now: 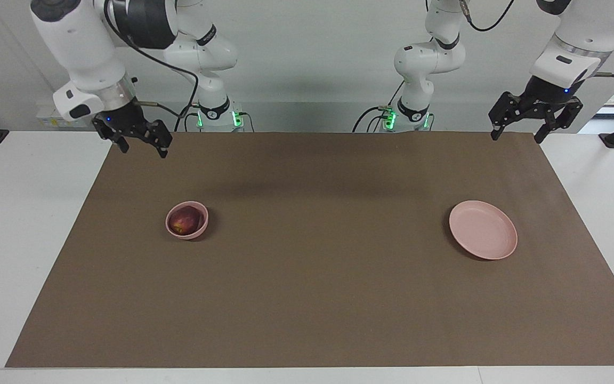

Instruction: Move apple from plate to bowl

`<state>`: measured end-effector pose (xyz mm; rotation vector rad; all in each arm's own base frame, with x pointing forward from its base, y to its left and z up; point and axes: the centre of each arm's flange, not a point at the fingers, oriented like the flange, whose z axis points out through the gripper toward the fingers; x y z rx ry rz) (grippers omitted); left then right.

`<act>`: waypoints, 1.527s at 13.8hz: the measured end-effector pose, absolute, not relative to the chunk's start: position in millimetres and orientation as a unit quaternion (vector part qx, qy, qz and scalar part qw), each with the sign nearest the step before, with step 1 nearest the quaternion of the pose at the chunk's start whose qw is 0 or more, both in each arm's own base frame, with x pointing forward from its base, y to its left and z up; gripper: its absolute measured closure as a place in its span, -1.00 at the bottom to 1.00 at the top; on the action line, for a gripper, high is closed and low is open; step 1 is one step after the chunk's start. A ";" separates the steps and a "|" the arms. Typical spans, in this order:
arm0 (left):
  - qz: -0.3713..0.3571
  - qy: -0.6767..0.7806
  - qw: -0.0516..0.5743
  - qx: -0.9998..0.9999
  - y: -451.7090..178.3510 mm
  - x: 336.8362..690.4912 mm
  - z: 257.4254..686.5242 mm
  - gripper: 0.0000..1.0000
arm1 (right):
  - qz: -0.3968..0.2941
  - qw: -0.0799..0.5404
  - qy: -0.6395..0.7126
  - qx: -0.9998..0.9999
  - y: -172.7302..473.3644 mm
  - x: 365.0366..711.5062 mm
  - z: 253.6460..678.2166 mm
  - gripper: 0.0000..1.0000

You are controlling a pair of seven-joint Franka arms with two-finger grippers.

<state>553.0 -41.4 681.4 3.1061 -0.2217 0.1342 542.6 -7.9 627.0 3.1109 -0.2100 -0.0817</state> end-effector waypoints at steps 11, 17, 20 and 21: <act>0.044 -0.068 0.011 0.997 -34.2 547.0 685.0 -1.00 | -0.029 0.008 -0.043 0.999 -6.1 512.7 660.7 -1.00; 0.009 -0.068 0.011 0.998 -33.9 540.2 675.8 -1.00 | -0.026 0.007 -0.043 0.999 -5.8 510.1 660.6 -1.00; 0.007 -0.070 0.013 0.997 -36.2 538.7 676.7 -1.00 | -0.022 0.007 -0.042 0.999 -4.7 510.9 661.9 -1.00; 0.007 -0.070 0.013 0.997 -36.2 538.5 677.0 -1.00 | -0.022 0.007 -0.041 0.999 -4.2 510.9 661.9 -1.00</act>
